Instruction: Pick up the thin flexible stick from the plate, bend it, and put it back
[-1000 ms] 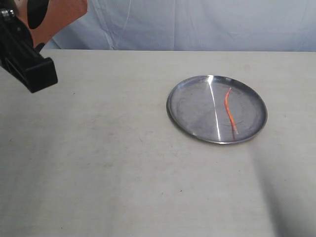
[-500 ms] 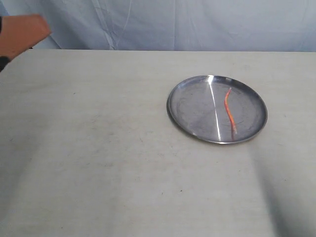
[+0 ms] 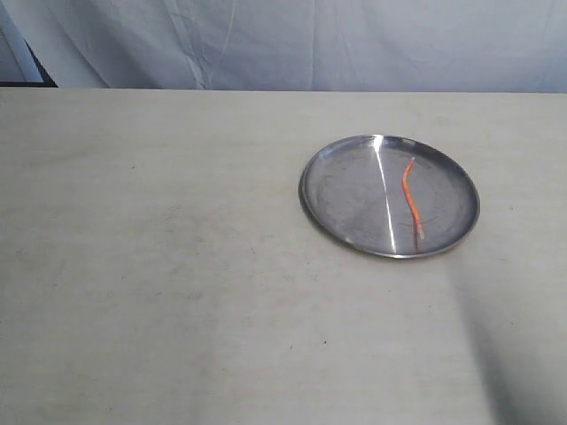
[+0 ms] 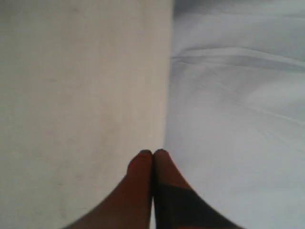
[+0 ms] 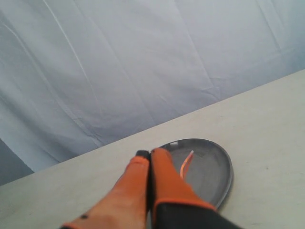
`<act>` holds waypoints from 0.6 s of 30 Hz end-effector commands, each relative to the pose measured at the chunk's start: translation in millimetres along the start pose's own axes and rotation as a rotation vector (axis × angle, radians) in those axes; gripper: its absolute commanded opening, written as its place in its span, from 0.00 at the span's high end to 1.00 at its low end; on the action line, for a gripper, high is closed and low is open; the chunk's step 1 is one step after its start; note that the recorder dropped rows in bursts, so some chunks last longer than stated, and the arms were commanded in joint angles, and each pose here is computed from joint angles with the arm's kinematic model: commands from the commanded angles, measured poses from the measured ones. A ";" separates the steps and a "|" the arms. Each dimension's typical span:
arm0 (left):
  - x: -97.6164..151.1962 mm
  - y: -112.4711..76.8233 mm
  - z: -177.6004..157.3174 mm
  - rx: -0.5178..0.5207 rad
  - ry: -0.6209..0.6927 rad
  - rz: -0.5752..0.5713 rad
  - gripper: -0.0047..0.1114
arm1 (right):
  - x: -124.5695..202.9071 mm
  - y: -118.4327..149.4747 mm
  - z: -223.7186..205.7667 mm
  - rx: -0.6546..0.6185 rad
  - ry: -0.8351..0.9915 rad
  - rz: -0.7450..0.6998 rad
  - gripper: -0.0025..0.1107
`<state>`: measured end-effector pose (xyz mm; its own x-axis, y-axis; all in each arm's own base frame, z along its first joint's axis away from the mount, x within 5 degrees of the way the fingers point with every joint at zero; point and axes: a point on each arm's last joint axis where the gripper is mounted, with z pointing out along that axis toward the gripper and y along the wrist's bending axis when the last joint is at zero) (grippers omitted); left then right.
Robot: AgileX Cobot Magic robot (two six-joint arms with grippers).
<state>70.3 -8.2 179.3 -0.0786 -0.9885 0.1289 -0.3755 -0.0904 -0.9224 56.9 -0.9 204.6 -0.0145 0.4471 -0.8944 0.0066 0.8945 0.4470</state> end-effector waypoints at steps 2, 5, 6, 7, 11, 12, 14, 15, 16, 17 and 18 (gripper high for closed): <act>0.9 13.3 -0.8 -0.130 0.020 0.063 0.96 | 0.1 -0.5 -0.4 0.004 -0.007 -0.017 0.98; 1.0 13.1 -0.7 -0.128 0.023 0.103 0.96 | 0.1 -0.5 -0.4 0.004 -0.007 -0.017 0.98; 1.0 12.9 -0.7 -0.125 0.025 0.144 0.96 | 0.1 -0.5 -0.4 0.004 -0.007 -0.017 0.98; 1.0 12.4 -0.6 -0.119 0.028 0.182 0.96 | 0.1 -0.5 -0.4 0.004 -0.007 -0.017 0.98; 2.2 8.7 -0.3 -0.072 0.047 0.434 0.96 | 0.1 -0.5 -0.4 0.004 -0.007 -0.017 0.98; 2.6 7.5 -0.2 -0.056 0.050 0.497 0.96 | 0.1 -0.5 -0.4 0.004 -0.007 -0.017 0.98; 3.0 5.7 -0.1 -0.033 0.052 0.614 0.96 | 0.1 -0.5 -0.4 0.004 -0.007 -0.017 0.98; 3.1 4.9 -0.1 -0.023 0.051 0.692 0.96 | 0.1 -0.5 -0.4 0.004 -0.007 -0.017 0.98; 3.0 4.9 -0.1 -0.021 0.052 0.759 0.96 | 0.1 -0.5 -0.4 0.004 -0.007 -0.017 0.98; 3.2 5.0 -0.1 -0.020 0.055 0.819 0.96 | 0.1 -0.5 -0.4 0.004 -0.007 -0.017 0.98; 3.5 3.7 -0.4 -0.014 0.055 0.878 0.96 | 0.1 -0.5 -0.4 0.004 -0.007 -0.017 0.98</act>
<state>68.0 -11.2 173.9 -0.3566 -0.8064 -0.4718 -0.2591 0.5706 -0.7793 56.9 -0.9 204.6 -0.0145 0.4471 -0.8944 0.0066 0.8945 0.4470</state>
